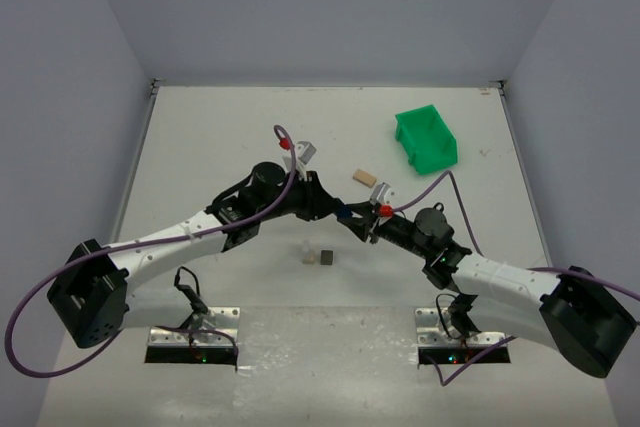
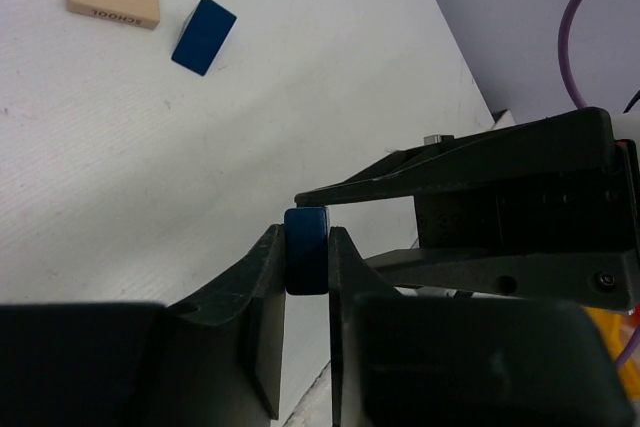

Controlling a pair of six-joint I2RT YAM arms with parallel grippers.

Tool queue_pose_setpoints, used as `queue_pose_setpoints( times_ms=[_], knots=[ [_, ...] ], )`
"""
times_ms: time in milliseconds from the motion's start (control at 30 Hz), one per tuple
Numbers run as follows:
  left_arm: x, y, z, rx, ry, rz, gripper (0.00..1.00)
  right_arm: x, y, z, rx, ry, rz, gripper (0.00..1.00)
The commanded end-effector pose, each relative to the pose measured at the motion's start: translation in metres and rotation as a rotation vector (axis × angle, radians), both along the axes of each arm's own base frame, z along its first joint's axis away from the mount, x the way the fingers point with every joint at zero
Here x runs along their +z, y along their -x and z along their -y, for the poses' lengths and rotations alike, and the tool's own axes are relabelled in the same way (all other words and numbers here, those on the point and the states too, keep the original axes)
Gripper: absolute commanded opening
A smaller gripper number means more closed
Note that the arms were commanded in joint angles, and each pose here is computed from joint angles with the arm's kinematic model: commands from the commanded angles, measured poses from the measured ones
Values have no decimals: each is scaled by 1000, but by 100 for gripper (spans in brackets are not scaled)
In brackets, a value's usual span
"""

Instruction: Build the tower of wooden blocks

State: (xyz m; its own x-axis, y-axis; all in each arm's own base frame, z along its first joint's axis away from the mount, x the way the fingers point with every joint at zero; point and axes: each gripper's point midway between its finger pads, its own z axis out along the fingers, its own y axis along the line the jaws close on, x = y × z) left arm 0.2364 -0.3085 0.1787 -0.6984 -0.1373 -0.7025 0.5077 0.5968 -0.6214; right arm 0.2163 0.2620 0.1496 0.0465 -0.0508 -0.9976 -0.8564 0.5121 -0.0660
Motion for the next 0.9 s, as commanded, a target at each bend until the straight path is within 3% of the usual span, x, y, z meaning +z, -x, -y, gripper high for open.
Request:
queue_pose_setpoints(
  times_ms=[0, 67, 167, 233, 467, 667, 867],
  knots=[
    [24, -4, 10, -6, 45, 61, 0, 25, -10, 3, -45, -56, 77, 29],
    [25, -4, 9, 10, 39, 70, 0, 23, -13, 4, -64, -46, 62, 42],
    [26, -6, 4, 79, -7, 89, 0, 11, -17, 7, -93, -7, -5, 83],
    [29, -8, -1, 141, -53, 102, 0, 11, -18, 9, -111, 5, -26, 99],
    [5, 3, -26, 289, -205, 60, 0, 12, -9, 37, -199, -2, -50, 99],
    [-4, 37, -20, 353, -310, 64, 0, 16, -30, 102, -569, -89, -58, 99],
    [-25, 47, -21, 363, -383, 38, 0, 13, -35, 125, -698, -118, -58, 99]
  ],
)
